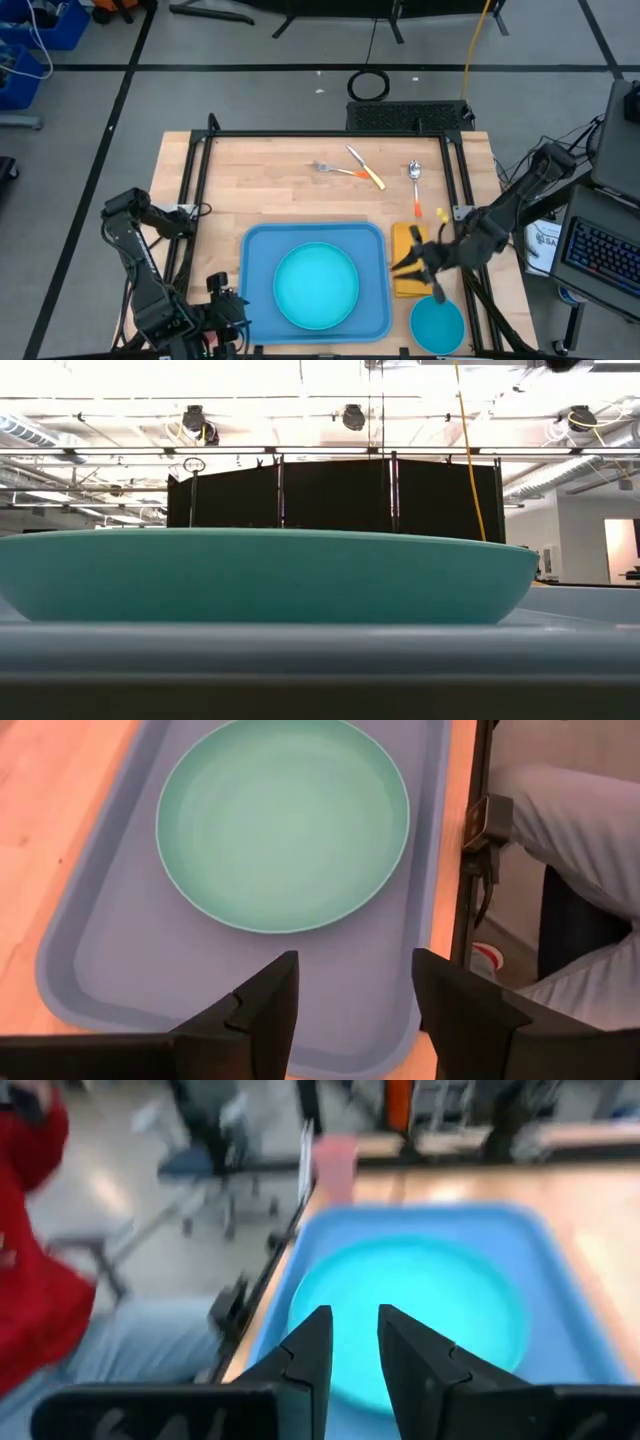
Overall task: Set up tray
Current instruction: Put the blue bowl on top of the green plate
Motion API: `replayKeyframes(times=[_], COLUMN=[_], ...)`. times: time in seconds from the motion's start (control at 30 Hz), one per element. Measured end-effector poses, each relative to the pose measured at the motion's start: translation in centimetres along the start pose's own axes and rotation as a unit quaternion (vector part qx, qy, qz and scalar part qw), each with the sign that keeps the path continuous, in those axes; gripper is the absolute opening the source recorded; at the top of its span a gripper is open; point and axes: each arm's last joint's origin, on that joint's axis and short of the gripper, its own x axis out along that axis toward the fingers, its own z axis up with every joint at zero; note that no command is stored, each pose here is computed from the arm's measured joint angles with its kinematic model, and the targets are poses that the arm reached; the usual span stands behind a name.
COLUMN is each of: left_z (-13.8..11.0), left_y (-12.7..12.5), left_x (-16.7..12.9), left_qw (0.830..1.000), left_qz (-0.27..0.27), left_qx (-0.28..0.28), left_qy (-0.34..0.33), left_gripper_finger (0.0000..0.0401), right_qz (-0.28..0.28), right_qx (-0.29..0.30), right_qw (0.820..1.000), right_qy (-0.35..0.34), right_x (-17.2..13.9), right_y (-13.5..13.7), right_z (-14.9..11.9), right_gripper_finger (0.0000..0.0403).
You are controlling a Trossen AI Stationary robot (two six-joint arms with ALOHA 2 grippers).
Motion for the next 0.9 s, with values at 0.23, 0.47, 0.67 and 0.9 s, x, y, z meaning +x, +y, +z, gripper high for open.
replayKeyframes(times=[0.23,0.47,0.67,0.9], left_z=[0.0,0.0,-0.4,-1.0], left_y=[0.0,0.0,-0.2,-0.4], left_x=[0.0,0.0,-0.3,-0.7], left_qw=[1.000,1.000,1.000,0.999], left_qz=[0.000,0.003,-0.001,-0.002], left_qx=[0.002,0.009,0.024,0.051], left_qy=[-0.001,-0.004,-0.005,-0.017], left_gripper_finger=[0.0200,0.0200,0.0200,0.0200], right_qz=[-0.015,-0.010,-0.047,-0.088], right_qx=[0.078,0.228,0.329,0.402], right_qw=[0.982,0.921,0.873,0.833], right_qy=[0.170,0.316,0.356,0.369], right_x=[3.0,6.1,6.8,5.8], right_y=[3.7,6.9,8.0,9.0], right_z=[1.6,0.2,-1.4,-2.3], right_gripper_finger=[0.0075,0.0075,0.0075,0.0094])
